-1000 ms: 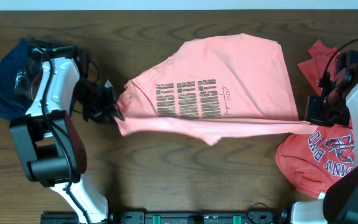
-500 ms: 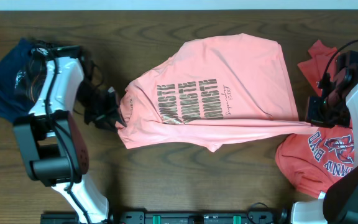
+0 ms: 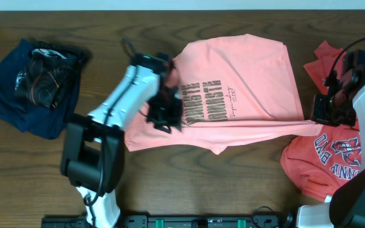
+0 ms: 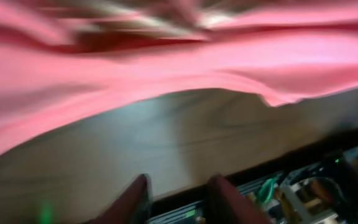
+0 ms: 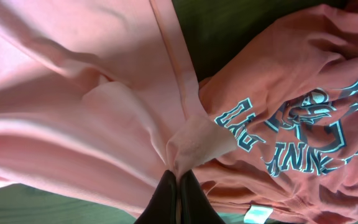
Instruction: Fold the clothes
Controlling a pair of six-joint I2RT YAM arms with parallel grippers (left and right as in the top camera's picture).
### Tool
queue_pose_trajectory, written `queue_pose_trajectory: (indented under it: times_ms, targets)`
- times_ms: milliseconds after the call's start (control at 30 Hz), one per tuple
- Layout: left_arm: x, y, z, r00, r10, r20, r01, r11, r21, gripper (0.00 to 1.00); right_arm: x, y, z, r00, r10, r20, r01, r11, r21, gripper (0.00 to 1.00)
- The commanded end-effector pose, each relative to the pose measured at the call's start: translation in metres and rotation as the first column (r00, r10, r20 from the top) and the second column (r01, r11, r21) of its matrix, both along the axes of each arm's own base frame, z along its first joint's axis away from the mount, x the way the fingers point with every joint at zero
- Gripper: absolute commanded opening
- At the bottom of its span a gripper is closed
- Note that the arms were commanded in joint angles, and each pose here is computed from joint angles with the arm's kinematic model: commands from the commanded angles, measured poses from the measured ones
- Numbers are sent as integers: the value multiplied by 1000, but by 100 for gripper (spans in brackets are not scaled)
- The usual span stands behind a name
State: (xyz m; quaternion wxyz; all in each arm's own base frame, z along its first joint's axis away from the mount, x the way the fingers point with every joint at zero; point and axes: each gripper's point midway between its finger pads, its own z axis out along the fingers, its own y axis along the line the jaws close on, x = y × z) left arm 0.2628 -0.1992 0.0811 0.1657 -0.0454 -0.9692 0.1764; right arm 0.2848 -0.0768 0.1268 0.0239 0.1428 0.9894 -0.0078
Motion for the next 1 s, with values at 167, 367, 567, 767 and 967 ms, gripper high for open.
queue_pose_trajectory:
  times_ms: [167, 367, 567, 767, 967]
  targets:
    - [-31, -62, -18, 992, 118, -41, -117, 993, 27, 56, 5, 1, 2, 999, 23, 23, -23, 1000, 1, 1]
    - [-33, -79, -53, 990, 84, 111, -92, 993, 74, 57, 5, 1, 2, 999, 23, 23, -23, 1000, 1, 1]
    - [-35, -96, -69, 971, 6, 239, -27, 996, 83, 66, 5, 2, 2, 999, 23, 23, -24, 1000, 4, 1]
    - [-27, -106, -71, 946, 26, 322, -59, 994, 94, 66, 5, 2, 2, 999, 23, 23, -24, 1000, 4, 1]
    - [-22, -102, -73, 937, 44, 346, -91, 989, 120, 33, 4, 2, 1, 999, 23, 22, -24, 1000, 4, 1]
